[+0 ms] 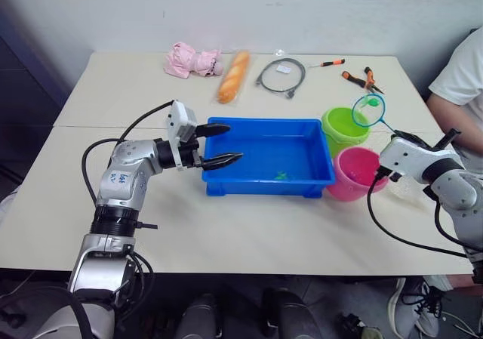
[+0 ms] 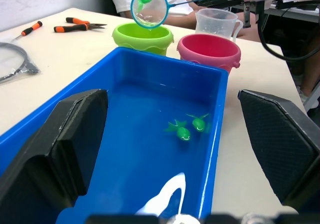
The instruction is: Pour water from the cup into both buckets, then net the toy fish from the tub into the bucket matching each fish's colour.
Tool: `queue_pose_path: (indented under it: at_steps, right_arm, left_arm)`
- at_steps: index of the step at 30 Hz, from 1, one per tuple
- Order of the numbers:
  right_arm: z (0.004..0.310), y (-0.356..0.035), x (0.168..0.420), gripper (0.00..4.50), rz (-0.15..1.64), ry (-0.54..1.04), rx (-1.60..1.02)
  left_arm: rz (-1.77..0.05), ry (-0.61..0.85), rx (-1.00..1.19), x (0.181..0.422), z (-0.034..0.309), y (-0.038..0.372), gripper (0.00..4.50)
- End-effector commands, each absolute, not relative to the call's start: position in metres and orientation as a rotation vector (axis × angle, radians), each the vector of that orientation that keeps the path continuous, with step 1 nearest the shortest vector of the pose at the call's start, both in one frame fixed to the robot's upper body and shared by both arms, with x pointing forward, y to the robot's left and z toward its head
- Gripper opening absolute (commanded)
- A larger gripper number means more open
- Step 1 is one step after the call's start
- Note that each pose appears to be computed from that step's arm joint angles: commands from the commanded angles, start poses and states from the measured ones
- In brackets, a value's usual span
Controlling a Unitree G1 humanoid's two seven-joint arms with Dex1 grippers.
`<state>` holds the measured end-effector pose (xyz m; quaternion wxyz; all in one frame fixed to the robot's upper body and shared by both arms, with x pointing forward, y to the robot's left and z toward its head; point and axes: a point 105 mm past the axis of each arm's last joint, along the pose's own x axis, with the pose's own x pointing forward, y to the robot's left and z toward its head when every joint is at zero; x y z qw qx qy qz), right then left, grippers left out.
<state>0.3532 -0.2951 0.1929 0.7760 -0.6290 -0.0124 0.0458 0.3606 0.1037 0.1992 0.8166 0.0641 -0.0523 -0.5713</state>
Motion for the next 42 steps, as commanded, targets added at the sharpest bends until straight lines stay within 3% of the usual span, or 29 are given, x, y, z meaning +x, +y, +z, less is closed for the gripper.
queue_pose_path:
  at_steps: [1, 12, 20, 24, 29, 34, 42]
  right_arm:
    - [0.203, -0.293, 0.353, 0.0, 0.083, -0.08, -1.499]
    - [0.207, -0.289, 0.358, 0.0, 0.057, -0.138, -1.655]
    - [0.247, -0.286, 0.353, 0.0, -0.009, -0.279, -1.369]
    - [0.262, -0.257, 0.337, 0.0, 0.261, -0.318, -1.149]
    - [0.259, -0.231, 0.322, 0.0, 0.516, -0.227, -1.127]
    - [0.234, -0.208, 0.312, 0.0, 0.789, -0.071, -1.273]
    - [0.206, -0.198, 0.326, 0.0, 0.88, 0.027, -1.426]
  left_arm:
    - [-1.229, -0.175, 0.144, 0.355, 0.214, 0.101, 4.46]
    - [-1.224, -0.179, 0.143, 0.356, 0.215, 0.1, 4.46]
    - [-1.213, -0.182, 0.148, 0.357, 0.216, 0.103, 4.46]
    - [-1.183, -0.168, 0.175, 0.358, 0.215, 0.121, 4.46]
    - [-1.183, -0.143, 0.201, 0.352, 0.21, 0.135, 4.46]
    - [-1.202, -0.099, 0.264, 0.348, 0.201, 0.143, 4.46]
    - [-1.231, -0.067, 0.331, 0.343, 0.194, 0.142, 4.46]
